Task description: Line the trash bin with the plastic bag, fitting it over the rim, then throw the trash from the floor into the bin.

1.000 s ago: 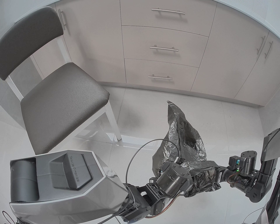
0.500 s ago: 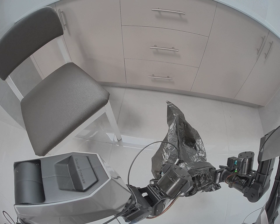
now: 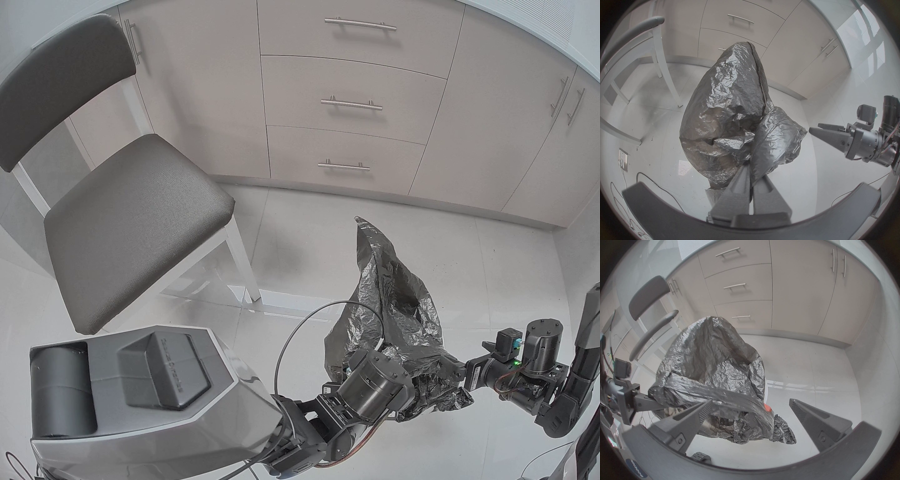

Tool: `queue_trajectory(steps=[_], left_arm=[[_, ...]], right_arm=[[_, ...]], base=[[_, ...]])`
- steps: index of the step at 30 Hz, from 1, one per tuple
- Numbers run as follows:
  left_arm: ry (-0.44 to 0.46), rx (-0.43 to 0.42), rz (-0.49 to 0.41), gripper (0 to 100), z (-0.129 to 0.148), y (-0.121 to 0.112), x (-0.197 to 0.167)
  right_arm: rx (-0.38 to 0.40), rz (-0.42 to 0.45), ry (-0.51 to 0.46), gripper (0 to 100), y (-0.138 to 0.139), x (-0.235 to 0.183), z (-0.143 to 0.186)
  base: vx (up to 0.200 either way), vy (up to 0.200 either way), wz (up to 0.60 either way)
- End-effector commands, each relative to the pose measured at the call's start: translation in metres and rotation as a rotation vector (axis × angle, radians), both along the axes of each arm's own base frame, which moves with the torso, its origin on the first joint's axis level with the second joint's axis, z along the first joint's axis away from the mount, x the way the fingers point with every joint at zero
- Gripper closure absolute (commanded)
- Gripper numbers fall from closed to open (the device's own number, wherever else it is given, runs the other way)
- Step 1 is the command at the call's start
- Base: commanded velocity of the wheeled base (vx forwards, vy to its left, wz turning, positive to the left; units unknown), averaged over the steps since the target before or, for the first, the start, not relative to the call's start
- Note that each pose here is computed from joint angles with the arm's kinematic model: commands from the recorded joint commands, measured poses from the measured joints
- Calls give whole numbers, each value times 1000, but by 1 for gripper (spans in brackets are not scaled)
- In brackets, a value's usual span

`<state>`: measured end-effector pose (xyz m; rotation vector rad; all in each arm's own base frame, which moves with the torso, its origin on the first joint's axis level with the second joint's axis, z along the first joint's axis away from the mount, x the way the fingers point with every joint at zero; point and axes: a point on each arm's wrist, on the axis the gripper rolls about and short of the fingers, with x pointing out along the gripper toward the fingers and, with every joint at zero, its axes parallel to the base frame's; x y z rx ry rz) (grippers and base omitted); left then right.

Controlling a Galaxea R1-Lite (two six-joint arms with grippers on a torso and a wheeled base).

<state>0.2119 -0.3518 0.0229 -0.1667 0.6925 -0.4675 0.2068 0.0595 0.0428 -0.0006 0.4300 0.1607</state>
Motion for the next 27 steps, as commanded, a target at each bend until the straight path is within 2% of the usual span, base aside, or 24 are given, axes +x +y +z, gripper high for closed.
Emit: queue_trajectory(steps=[1, 3, 6, 7, 8, 9, 14, 20, 26, 27], left_arm=[[0, -1, 0, 100, 0, -1, 0], [-1, -2, 0, 100, -1, -1, 1], [-3, -5, 0, 100, 0, -2, 1], [-1, -2, 0, 100, -1, -2, 1], [-1, -2, 0, 100, -1, -2, 1], [-1, -2, 0, 100, -1, -2, 1], [-3, -5, 0, 100, 0, -2, 1], [-3, -6, 0, 100, 1, -2, 1], [-3, -5, 0, 100, 0, -2, 1], [-3, -6, 0, 100, 1, -2, 1]], right_arm=[[39, 22, -124, 0, 5, -3, 33], [47, 20, -160, 0, 9, 9, 48], [37, 1, -157, 0, 14, 23, 67], [32, -7, -130, 0, 19, 36, 87], [32, -7, -130, 0, 19, 36, 87], [38, 8, -115, 0, 29, 51, 113], [85, 10, -148, 0, 53, 96, 163], [88, -17, -204, 0, 81, 136, 181], [143, -6, -247, 0, 105, 154, 188], [150, -2, -244, 0, 116, 160, 183]], base=[[0, 0, 0], [0, 0, 0], [0, 0, 0], [0, 0, 0], [0, 0, 0], [0, 0, 0], [0, 0, 0], [0, 0, 0], [0, 0, 0], [0, 0, 0]])
